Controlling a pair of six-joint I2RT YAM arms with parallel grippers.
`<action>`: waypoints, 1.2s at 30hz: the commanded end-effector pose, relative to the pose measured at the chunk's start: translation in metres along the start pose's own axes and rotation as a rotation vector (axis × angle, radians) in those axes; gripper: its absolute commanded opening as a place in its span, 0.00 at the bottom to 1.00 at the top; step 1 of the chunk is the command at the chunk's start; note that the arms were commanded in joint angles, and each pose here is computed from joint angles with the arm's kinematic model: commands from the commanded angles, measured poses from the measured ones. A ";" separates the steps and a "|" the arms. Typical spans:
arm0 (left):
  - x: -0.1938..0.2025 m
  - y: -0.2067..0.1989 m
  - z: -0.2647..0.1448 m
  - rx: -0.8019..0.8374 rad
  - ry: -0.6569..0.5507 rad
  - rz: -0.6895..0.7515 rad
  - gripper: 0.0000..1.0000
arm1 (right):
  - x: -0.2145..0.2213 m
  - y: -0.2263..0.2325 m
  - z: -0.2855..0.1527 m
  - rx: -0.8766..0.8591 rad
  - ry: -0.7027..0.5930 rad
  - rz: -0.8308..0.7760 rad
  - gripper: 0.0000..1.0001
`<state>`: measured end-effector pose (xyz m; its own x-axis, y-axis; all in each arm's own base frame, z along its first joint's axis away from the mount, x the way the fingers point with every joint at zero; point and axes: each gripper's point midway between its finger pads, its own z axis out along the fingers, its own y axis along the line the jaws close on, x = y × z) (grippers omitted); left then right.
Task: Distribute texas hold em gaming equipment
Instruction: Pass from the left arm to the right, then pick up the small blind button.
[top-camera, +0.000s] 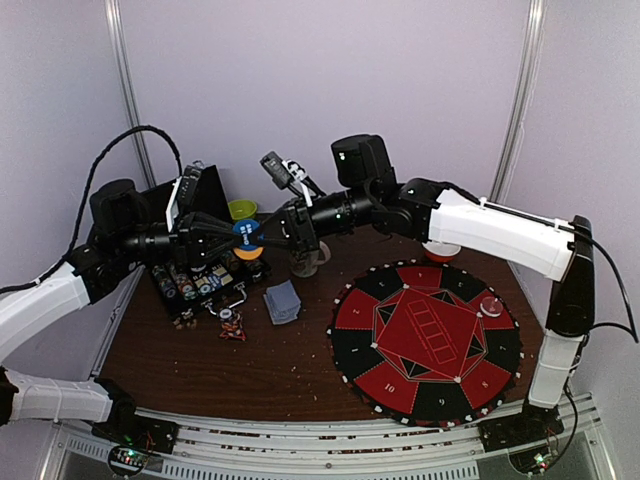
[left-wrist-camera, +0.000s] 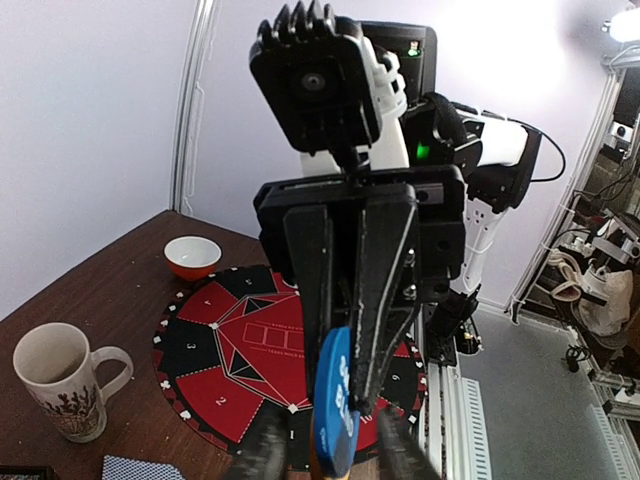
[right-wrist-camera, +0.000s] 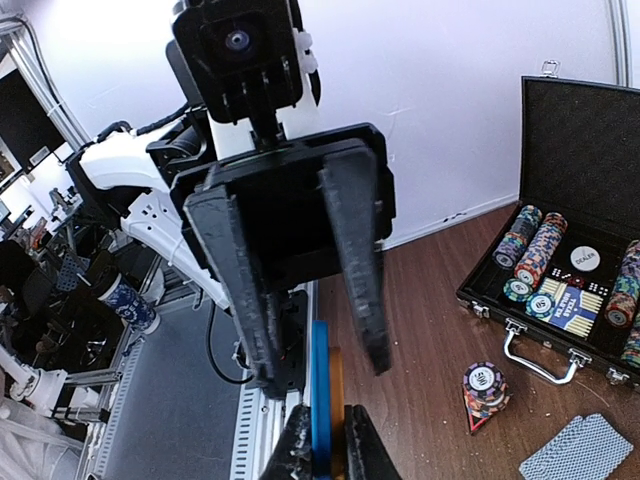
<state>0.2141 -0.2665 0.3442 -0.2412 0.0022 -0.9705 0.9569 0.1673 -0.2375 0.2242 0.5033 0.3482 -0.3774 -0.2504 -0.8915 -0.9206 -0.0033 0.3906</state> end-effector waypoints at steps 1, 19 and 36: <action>0.000 -0.004 -0.005 -0.023 -0.037 0.114 0.51 | -0.018 0.011 -0.018 -0.007 -0.089 -0.019 0.00; 0.015 -0.004 -0.004 -0.005 -0.090 0.128 0.29 | -0.014 0.010 -0.011 -0.056 -0.111 0.032 0.00; 0.014 -0.005 0.005 0.029 -0.099 0.130 0.16 | -0.004 0.001 -0.003 -0.052 -0.087 0.046 0.00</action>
<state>0.2086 -0.2711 0.3148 -0.1605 -0.0394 -0.9863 0.9734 0.1591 -0.1648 0.2260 0.4999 0.3558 -0.4365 -0.1640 -0.8846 -0.8950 -0.0212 0.4456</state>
